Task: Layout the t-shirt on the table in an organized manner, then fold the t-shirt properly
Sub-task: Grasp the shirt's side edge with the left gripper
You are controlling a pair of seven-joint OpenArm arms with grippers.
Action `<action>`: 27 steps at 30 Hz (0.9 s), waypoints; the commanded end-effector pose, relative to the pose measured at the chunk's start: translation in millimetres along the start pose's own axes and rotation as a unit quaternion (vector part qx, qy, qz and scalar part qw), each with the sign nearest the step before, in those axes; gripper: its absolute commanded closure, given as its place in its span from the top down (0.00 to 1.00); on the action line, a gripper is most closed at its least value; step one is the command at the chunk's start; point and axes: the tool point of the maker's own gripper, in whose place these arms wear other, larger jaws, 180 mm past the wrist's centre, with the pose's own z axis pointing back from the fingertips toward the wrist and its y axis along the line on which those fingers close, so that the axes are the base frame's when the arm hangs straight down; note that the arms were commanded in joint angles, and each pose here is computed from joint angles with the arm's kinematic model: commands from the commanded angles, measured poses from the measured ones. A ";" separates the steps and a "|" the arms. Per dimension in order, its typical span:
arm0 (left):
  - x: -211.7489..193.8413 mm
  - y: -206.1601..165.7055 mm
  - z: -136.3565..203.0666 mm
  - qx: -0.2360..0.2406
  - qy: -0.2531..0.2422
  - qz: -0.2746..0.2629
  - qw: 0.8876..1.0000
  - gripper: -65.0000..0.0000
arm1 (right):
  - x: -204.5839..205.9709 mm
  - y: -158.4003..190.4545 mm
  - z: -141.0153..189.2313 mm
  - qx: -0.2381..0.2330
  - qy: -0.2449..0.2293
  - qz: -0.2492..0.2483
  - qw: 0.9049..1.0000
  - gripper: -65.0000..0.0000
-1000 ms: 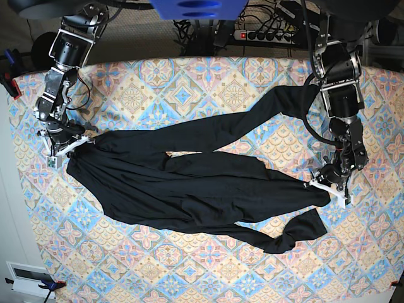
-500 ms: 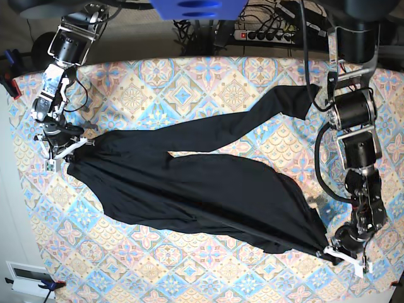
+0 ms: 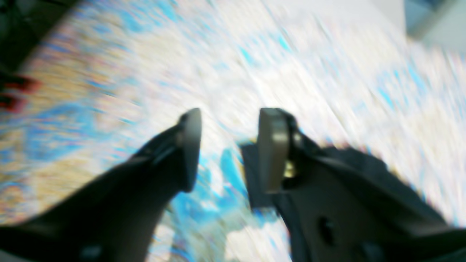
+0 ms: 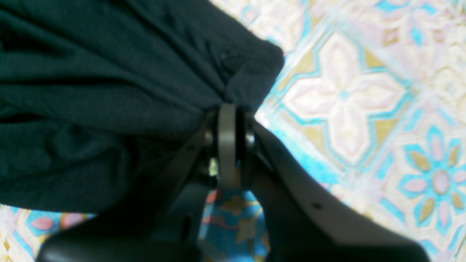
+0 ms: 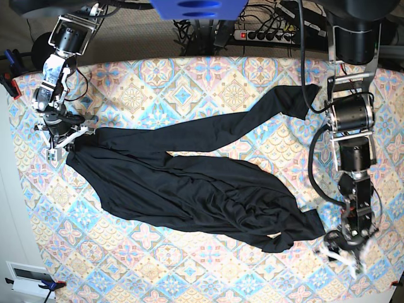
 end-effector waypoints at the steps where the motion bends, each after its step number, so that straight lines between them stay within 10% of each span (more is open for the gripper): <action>1: 22.0 0.5 7.8 -0.003 -0.028 0.003 1.000 0.48 | 22.0 -7.5 2.8 -0.007 -0.030 0.005 1.000 0.00; 15: -171.8 -55.9 53.4 -0.113 0.126 0.036 0.985 0.46 | 22.0 -7.5 2.8 -0.007 -0.030 0.005 1.000 0.00; 27: -230.3 -119.2 43.8 -0.143 0.190 0.085 0.968 0.45 | 20.2 16.9 -3.6 0.021 -0.023 0.028 0.999 0.00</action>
